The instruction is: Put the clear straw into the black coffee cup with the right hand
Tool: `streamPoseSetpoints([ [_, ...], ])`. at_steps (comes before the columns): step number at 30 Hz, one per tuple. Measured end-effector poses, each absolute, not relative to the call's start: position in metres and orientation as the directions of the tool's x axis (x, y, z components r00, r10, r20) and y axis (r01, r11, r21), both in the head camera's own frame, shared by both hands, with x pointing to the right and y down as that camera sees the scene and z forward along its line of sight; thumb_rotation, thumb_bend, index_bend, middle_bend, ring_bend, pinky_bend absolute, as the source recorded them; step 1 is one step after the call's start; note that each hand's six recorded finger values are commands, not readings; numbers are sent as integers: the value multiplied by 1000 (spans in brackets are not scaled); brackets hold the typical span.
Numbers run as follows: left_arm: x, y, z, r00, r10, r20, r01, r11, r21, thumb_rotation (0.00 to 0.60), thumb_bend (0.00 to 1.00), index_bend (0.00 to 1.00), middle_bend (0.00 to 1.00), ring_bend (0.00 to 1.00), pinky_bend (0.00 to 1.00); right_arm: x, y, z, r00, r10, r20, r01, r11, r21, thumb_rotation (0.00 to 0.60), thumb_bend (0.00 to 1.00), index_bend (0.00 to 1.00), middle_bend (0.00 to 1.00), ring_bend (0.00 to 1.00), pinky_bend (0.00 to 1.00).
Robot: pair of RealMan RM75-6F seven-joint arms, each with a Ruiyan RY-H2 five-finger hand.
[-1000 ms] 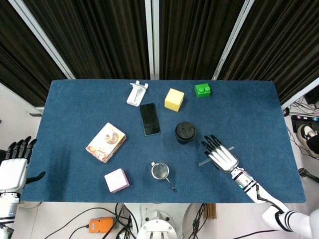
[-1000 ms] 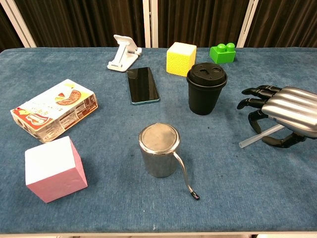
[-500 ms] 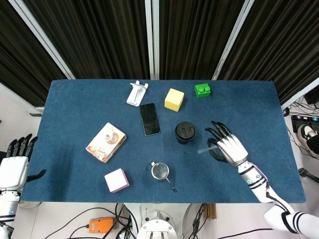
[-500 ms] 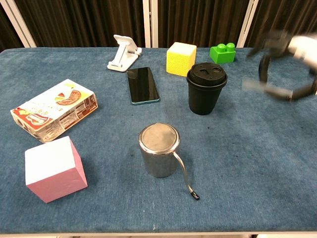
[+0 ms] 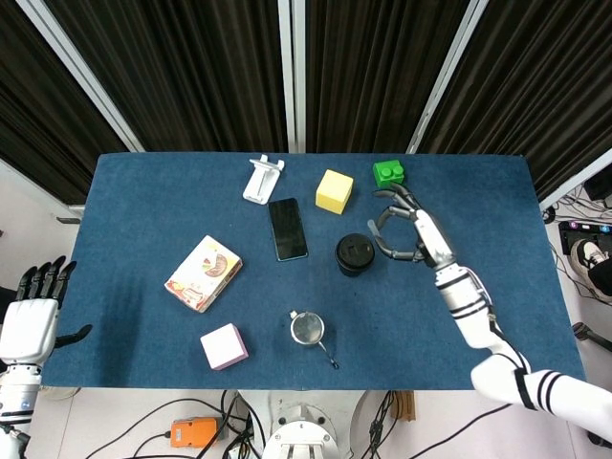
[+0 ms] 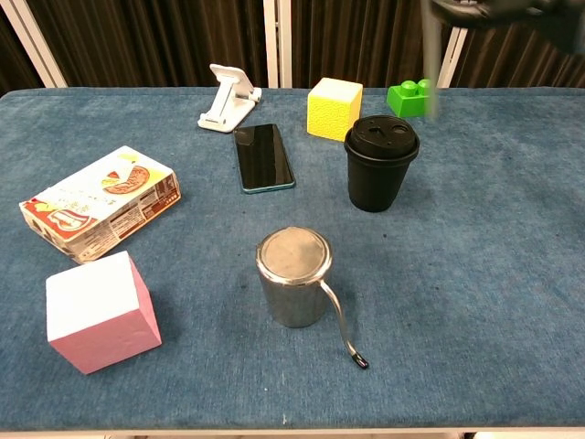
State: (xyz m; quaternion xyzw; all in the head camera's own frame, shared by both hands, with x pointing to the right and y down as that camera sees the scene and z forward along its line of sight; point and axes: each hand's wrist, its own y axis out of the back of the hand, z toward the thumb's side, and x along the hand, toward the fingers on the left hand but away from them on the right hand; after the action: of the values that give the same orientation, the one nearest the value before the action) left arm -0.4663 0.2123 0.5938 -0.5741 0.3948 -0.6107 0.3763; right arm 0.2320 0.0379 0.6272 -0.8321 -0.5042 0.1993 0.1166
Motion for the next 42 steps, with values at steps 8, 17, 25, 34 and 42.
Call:
streamPoseSetpoints([
  [8,-470,214,597,-70,-908,414,3,-415,-910,600,0,0,0,0,0,213,30,639,422,877,-231,787,-481,-386,600,678,674,276,106,168],
  [17,-471,213,596,-71,-909,411,5,-412,-911,600,0,0,0,0,0,211,30,646,419,877,-235,788,-479,-387,600,676,674,276,106,164],
  [25,-472,215,597,-76,-907,415,3,-416,-909,600,0,0,0,0,0,207,33,653,428,867,-254,773,-497,-394,600,677,667,276,106,157],
  [34,-472,215,598,-76,-906,417,3,-418,-908,600,0,0,0,0,0,208,36,659,434,861,-265,769,-508,-389,600,595,530,273,76,95],
  [42,-471,215,600,-72,-906,417,-1,-418,-908,600,0,0,0,0,0,217,42,662,422,863,-277,777,-501,-380,600,442,293,248,2,21],
])
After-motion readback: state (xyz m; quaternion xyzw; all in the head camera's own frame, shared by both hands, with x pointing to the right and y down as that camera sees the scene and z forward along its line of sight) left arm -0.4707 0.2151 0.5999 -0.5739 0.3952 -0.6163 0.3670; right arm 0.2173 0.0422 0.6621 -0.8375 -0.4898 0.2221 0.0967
